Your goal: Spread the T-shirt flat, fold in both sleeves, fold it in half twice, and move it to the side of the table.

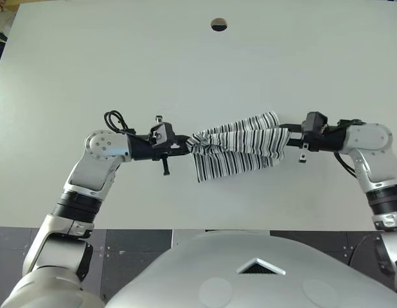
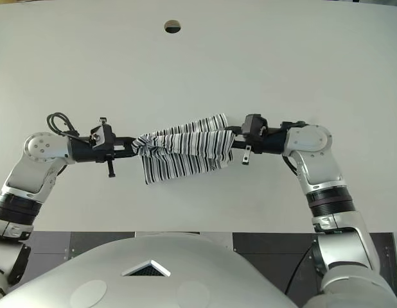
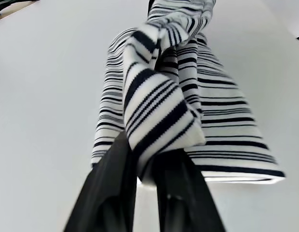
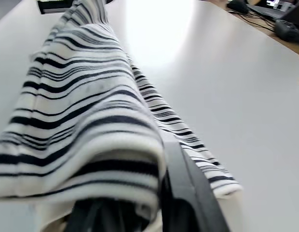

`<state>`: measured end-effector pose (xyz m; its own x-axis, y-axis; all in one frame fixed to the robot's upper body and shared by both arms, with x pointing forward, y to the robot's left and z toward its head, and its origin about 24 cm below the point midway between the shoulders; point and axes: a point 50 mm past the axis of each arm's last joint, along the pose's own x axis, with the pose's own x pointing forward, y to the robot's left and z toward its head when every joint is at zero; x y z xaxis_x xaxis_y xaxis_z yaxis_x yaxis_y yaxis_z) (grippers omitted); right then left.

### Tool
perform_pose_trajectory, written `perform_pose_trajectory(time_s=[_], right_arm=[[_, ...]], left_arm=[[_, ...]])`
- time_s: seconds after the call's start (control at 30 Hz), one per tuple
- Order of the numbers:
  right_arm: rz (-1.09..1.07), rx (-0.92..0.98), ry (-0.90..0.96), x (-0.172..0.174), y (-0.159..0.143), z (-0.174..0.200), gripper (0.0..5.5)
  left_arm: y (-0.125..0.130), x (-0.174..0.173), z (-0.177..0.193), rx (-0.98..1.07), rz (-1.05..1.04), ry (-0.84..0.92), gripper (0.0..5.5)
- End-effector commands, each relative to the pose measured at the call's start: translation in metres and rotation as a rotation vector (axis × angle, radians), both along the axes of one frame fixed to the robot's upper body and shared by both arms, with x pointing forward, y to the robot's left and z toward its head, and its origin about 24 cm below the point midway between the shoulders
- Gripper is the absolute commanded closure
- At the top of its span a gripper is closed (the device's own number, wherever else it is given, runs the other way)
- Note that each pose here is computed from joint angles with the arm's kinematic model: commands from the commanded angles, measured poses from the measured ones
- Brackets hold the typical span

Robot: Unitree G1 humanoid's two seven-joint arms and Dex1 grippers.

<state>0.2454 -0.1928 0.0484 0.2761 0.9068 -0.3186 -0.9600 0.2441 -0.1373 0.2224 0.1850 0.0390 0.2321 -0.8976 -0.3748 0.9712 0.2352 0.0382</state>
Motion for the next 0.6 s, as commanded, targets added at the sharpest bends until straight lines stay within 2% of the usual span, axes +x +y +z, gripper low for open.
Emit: perform_pose_trajectory(time_s=[0.03, 0.1, 0.2, 0.3, 0.37, 0.47, 0.53, 0.6], right_arm=[[-0.090, 0.018, -0.027, 0.015, -0.002, 0.003, 4.05], [-0.162, 0.047, 0.011, 0.022, -0.003, 0.001, 3.68], [-0.245, 0.085, 0.073, 0.029, -0.002, -0.001, 3.17], [-0.313, 0.109, 0.096, 0.034, -0.001, -0.001, 3.17], [-0.455, 0.131, 0.091, 0.045, -0.006, 0.002, 3.17], [-0.555, 0.172, -0.096, 0.055, -0.008, 0.021, 3.17], [-0.371, 0.201, -0.458, 0.042, 0.018, 0.049, 3.17], [-0.141, 0.206, -0.687, 0.017, 0.049, 0.058, 3.17]], left_arm=[[0.010, 0.017, 0.003, 0.006, 0.106, -0.028, 4.26], [0.018, 0.026, 0.003, -0.004, 0.182, 0.007, 4.02], [0.028, 0.034, 0.001, -0.028, 0.275, 0.089, 4.02], [0.036, 0.042, 0.000, -0.046, 0.373, 0.156, 4.02], [0.043, 0.048, -0.003, -0.048, 0.465, 0.211, 4.02], [0.052, 0.053, -0.002, -0.071, 0.558, 0.230, 4.02], [0.057, 0.058, 0.004, -0.107, 0.623, 0.184, 4.02], [0.060, 0.061, 0.010, -0.148, 0.674, 0.128, 4.02]])
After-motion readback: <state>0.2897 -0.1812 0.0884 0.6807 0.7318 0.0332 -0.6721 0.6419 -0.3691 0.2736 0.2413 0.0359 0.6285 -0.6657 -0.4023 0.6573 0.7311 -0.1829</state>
